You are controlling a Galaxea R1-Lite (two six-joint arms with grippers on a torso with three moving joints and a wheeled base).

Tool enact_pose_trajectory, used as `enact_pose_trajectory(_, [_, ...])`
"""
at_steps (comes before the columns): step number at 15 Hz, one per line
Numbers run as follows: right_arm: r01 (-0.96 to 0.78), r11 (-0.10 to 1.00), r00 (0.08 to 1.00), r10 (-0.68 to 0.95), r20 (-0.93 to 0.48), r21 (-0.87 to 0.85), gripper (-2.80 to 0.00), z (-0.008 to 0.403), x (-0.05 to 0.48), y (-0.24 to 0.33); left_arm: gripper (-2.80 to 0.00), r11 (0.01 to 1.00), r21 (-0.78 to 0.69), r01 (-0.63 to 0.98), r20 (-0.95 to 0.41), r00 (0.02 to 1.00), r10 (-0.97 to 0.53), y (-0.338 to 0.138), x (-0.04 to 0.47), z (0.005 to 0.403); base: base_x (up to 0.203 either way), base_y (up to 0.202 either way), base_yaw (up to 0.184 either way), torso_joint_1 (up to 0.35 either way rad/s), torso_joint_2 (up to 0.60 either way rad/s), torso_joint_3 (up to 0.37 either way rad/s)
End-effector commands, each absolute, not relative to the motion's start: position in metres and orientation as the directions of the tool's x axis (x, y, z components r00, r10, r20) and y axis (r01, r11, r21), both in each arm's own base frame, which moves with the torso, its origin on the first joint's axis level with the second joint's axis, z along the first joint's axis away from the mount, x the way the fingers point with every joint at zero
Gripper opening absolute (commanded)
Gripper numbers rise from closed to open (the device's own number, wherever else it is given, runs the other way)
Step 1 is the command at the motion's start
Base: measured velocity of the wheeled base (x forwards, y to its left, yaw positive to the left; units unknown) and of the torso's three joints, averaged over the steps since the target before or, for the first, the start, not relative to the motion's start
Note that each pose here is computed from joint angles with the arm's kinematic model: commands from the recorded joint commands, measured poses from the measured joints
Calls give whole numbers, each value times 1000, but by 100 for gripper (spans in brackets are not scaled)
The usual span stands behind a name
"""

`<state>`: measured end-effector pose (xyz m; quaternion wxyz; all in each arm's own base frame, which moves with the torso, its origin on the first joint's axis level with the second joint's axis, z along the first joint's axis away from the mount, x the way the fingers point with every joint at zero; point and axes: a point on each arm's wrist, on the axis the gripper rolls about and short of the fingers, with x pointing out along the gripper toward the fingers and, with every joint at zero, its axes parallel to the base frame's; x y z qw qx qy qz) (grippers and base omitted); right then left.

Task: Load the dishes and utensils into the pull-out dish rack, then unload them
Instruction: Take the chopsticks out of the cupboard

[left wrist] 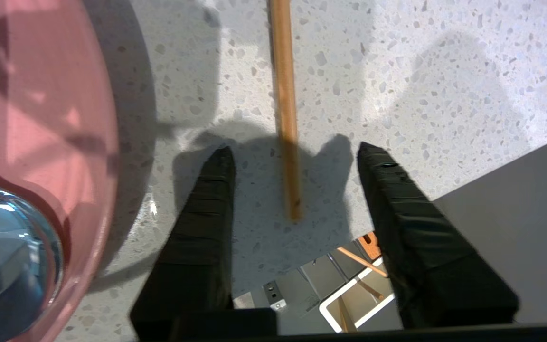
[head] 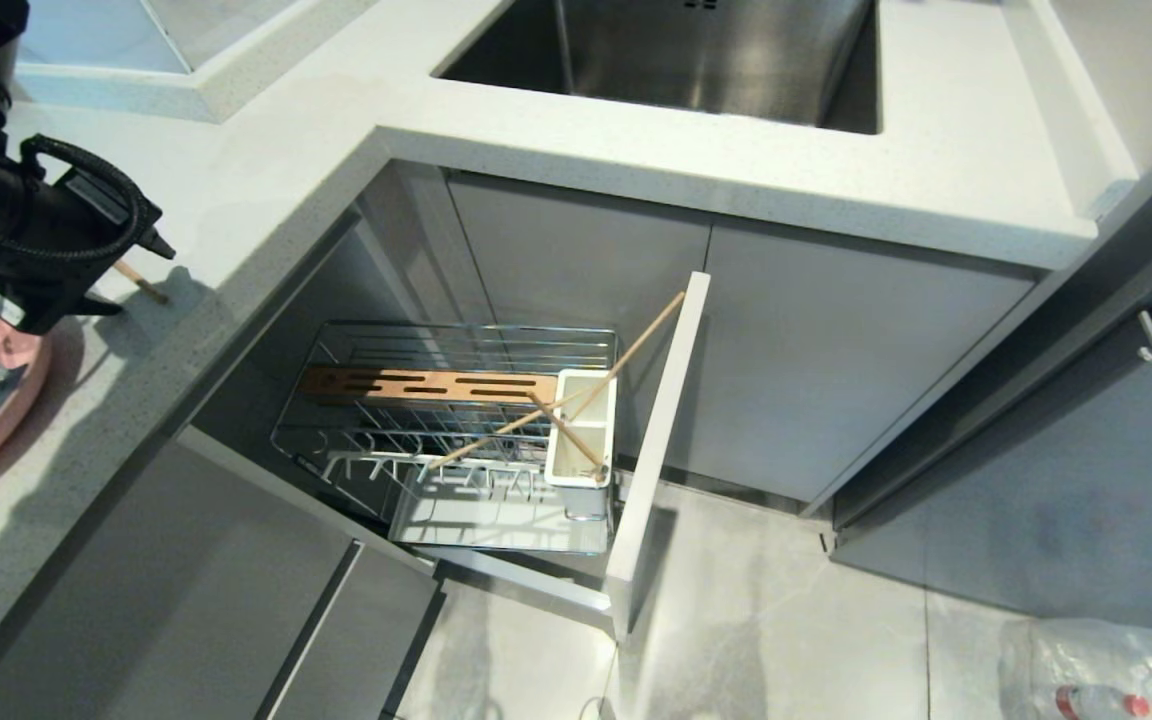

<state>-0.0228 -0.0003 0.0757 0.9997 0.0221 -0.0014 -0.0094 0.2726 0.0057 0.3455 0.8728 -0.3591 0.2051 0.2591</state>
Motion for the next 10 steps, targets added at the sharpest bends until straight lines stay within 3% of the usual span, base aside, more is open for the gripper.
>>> enact_pose_trajectory(1, [18, 999, 1000, -18, 2, 44, -280, 76, -23, 0, 0, 604, -530, -595, -535, 787, 306, 6, 269, 349, 0, 0, 0, 0, 0, 0])
enact_pose_trajectory(10, [20, 999, 1000, -20, 3, 45, -280, 76, -23, 0, 0, 661, -649, -378, -286, 926, 248, -7, 187, 415, 0, 0, 0, 0, 0, 0])
